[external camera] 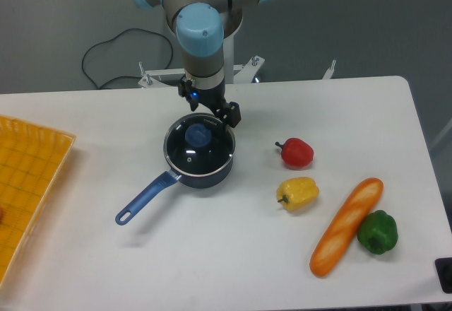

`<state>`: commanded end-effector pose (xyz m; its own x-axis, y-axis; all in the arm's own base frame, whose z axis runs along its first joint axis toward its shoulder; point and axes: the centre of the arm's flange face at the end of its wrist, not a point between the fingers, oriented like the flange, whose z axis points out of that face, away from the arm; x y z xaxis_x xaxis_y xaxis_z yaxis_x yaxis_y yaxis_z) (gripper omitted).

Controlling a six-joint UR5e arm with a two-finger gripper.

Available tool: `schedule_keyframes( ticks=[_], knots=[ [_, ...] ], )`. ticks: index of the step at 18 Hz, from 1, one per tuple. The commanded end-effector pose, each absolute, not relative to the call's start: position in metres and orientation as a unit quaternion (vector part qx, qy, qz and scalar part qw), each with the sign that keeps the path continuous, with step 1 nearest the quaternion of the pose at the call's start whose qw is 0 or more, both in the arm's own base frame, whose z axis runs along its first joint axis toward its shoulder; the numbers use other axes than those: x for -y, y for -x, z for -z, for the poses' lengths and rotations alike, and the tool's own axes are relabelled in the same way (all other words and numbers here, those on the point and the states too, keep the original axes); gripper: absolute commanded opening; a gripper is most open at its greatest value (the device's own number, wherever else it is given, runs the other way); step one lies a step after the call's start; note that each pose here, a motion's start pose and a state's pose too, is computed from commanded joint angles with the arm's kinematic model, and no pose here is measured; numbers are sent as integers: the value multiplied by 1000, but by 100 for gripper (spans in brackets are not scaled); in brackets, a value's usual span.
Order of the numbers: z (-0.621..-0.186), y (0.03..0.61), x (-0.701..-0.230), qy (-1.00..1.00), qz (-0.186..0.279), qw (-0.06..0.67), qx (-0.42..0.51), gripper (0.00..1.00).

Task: Open the lid
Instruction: 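Lower the gripper onto the lid knob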

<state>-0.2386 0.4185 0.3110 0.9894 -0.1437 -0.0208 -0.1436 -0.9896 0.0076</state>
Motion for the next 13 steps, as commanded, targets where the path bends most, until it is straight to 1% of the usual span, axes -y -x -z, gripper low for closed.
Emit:
schedule_keyframes(
  ticks=[3, 13],
  knots=[
    [-305, 239, -430, -998, 15, 0, 64, 100],
    [-302, 240, -433, -998, 13, 0, 64, 99]
  ],
)
